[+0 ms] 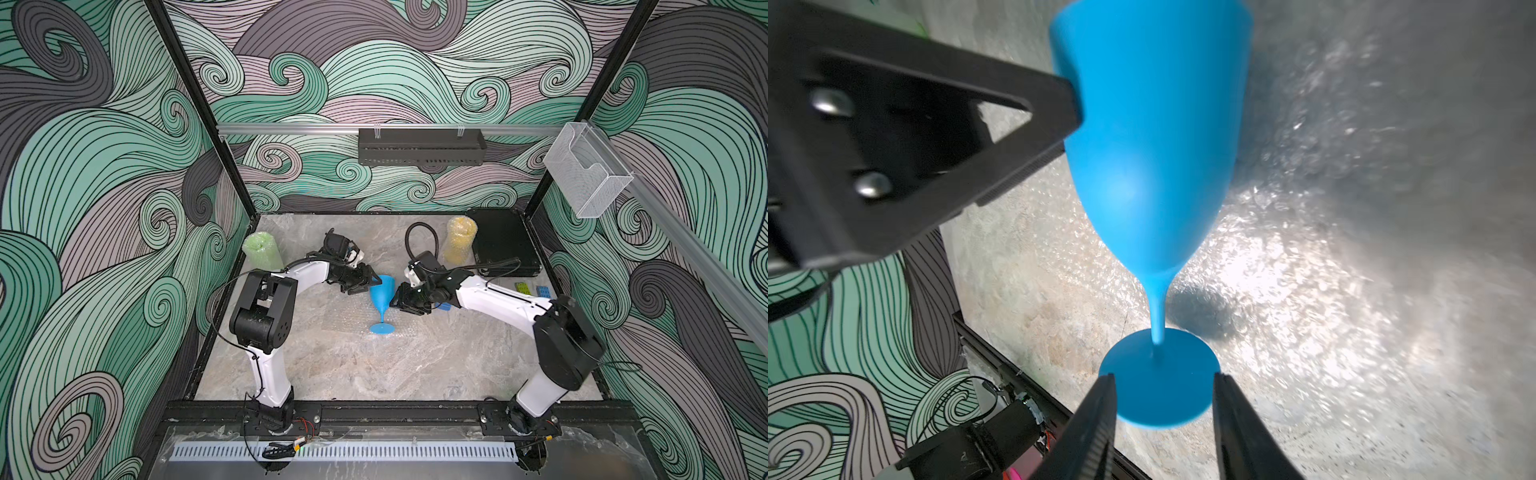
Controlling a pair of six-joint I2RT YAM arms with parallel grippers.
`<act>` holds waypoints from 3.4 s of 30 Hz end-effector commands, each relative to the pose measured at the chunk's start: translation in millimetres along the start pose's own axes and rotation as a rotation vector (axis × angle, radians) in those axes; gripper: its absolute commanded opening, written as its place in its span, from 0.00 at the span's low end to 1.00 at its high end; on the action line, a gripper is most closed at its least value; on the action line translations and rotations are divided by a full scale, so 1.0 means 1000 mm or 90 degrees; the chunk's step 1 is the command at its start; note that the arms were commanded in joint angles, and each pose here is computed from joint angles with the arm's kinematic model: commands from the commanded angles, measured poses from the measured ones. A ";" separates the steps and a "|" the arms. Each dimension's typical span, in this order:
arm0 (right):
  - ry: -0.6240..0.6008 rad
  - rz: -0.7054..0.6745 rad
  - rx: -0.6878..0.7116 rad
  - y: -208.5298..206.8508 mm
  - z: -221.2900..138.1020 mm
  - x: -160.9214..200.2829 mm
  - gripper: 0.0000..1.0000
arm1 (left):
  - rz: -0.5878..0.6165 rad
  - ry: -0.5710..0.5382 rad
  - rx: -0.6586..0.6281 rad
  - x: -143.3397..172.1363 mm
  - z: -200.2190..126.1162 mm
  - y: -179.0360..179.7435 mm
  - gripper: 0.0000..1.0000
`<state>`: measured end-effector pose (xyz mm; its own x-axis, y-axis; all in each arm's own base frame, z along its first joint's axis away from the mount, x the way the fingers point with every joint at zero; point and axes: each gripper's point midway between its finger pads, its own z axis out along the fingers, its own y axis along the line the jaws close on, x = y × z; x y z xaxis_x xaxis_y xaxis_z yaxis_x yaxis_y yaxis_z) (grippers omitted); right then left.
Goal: Wrap wine glasses in bubble wrap
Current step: Place the wine glass on the bubble wrap, then wrap the wine glass in bubble wrap.
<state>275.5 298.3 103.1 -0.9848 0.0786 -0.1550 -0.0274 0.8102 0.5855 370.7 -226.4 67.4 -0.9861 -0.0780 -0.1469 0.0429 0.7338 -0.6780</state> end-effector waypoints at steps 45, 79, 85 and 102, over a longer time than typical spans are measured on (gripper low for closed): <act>-0.018 0.002 -0.109 -0.025 0.020 0.003 0.07 | -0.017 0.042 -0.079 0.025 0.016 0.029 0.59; 0.038 -0.080 -0.112 0.031 0.045 0.004 0.07 | 0.089 0.030 0.008 0.036 -0.013 -0.033 0.85; 0.040 -0.084 -0.111 0.032 0.046 0.004 0.07 | 0.094 0.040 -0.040 0.038 -0.004 -0.018 0.85; 0.044 -0.118 -0.134 0.038 0.019 0.008 0.30 | 0.101 0.047 -0.081 0.038 0.003 -0.002 0.52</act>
<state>273.5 348.6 87.7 -0.9785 -0.0851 -0.1877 -0.1935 0.6929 0.6946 329.4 -237.3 65.0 -0.9806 0.0802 -0.1787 0.1729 0.7827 -0.5979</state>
